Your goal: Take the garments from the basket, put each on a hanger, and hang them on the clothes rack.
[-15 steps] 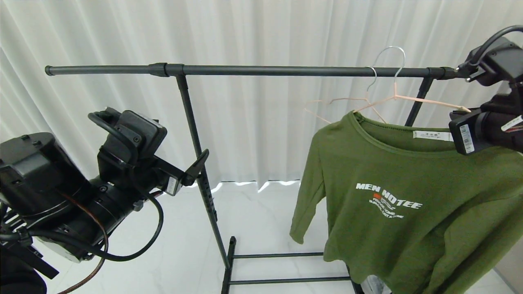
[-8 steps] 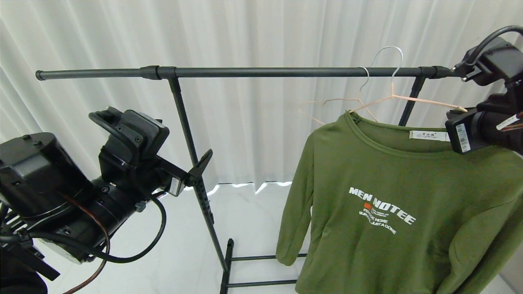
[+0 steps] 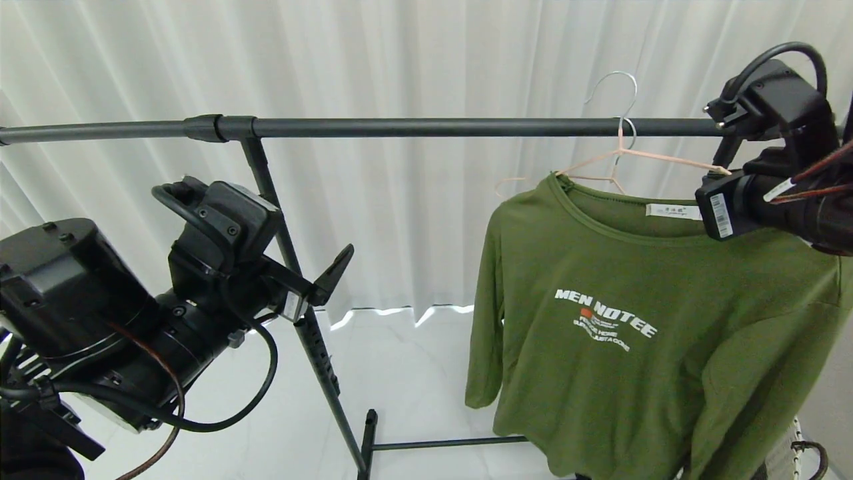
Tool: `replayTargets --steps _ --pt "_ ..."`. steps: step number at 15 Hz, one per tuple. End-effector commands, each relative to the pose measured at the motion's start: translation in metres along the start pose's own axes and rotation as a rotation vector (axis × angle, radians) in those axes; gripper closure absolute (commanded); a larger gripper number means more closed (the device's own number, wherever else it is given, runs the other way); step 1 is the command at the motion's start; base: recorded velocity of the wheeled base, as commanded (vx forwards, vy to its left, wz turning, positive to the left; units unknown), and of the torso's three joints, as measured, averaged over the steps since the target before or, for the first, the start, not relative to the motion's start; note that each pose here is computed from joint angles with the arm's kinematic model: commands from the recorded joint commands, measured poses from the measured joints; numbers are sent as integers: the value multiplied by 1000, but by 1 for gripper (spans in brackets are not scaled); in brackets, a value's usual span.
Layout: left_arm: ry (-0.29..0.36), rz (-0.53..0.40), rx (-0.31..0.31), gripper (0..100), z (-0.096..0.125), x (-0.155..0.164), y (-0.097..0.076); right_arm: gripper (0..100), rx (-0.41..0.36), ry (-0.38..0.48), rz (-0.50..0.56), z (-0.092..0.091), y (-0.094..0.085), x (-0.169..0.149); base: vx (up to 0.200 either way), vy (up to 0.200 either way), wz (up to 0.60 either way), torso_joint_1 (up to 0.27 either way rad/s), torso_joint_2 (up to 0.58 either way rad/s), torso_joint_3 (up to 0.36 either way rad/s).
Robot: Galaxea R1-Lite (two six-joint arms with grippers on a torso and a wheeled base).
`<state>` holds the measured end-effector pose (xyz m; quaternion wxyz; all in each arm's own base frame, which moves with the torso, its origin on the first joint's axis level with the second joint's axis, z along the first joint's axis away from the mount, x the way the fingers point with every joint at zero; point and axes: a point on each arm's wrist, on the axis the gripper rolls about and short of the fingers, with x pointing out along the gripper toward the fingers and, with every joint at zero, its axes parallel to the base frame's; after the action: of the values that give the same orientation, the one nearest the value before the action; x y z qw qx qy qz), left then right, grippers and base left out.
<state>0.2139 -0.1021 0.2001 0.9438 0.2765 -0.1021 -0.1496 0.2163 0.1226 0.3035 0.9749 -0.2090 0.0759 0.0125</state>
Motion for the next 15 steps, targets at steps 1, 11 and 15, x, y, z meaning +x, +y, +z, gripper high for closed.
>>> replayTargets --steps 1,11,15 --pt "0 -7 1 0 -1 -1 -2 100 -8 11 4 5 14 24 0 0 0 0 0 0" --pt "14 -7 7 0 -3 -5 -4 100 -26 39 14 12 56 88 0 0 0 0 0 0" --pt "23 -13 8 0 -6 -9 -5 100 -24 19 30 19 67 93 0 0 0 0 0 0"
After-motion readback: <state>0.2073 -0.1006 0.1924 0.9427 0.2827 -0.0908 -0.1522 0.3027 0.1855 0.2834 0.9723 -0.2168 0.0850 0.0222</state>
